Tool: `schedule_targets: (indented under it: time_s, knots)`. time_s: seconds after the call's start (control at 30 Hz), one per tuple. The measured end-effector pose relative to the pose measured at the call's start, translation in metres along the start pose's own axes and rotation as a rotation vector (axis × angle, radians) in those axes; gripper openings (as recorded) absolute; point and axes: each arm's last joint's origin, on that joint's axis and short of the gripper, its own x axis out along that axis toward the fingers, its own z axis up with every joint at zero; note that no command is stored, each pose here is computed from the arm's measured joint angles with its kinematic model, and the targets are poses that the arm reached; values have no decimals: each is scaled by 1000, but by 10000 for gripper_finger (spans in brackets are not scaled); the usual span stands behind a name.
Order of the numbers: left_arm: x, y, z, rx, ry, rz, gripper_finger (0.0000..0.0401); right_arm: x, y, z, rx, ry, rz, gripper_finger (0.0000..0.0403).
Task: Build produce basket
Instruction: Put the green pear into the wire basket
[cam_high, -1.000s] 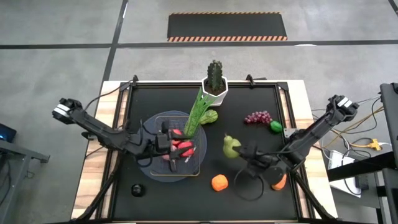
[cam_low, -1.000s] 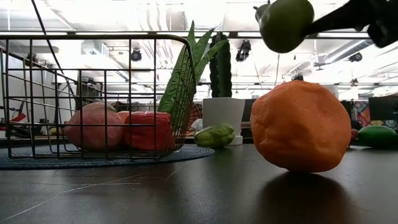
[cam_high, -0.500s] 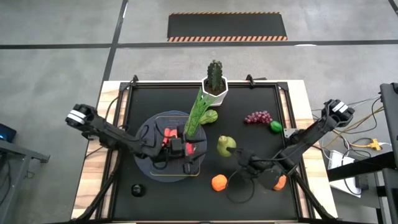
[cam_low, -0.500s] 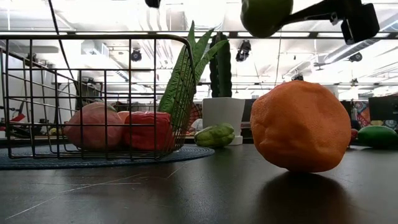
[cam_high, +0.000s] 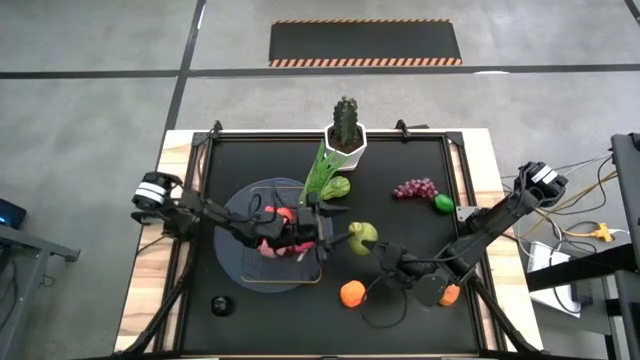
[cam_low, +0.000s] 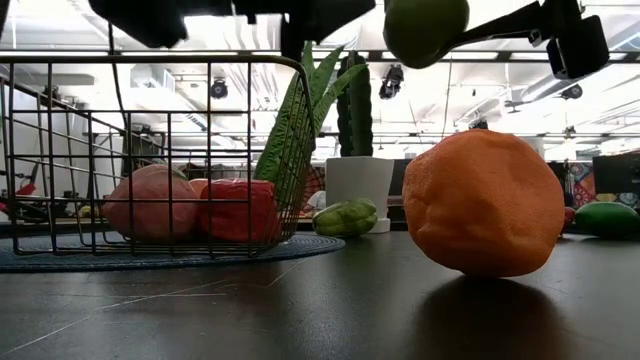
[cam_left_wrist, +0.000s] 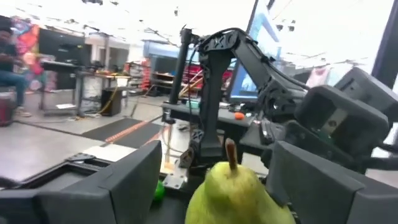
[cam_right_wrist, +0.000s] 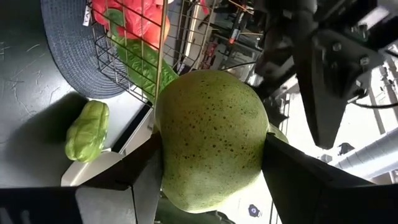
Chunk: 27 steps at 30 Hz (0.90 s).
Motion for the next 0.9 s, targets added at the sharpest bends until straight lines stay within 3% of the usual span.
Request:
schedule_targets:
  time_s: [0.13, 0.43, 0.57, 0.8, 0.9]
  knots:
    - [9, 3, -7, -23, -4, -77, 294, 0, 0, 0, -1, 2, 0, 222]
    - [20, 1, -20, -20, 6, -82, 280, -1, -1, -1, 7, 1, -3, 221]
    - [20, 1, -21, -19, 8, -82, 233, -1, -1, -1, 6, 1, -3, 224]
    - [20, 1, -21, -19, 10, -82, 111, 0, -1, -2, -4, 3, 2, 252]
    - [20, 1, -21, -18, 11, -82, 109, 0, -1, -2, -2, -6, 3, 260]
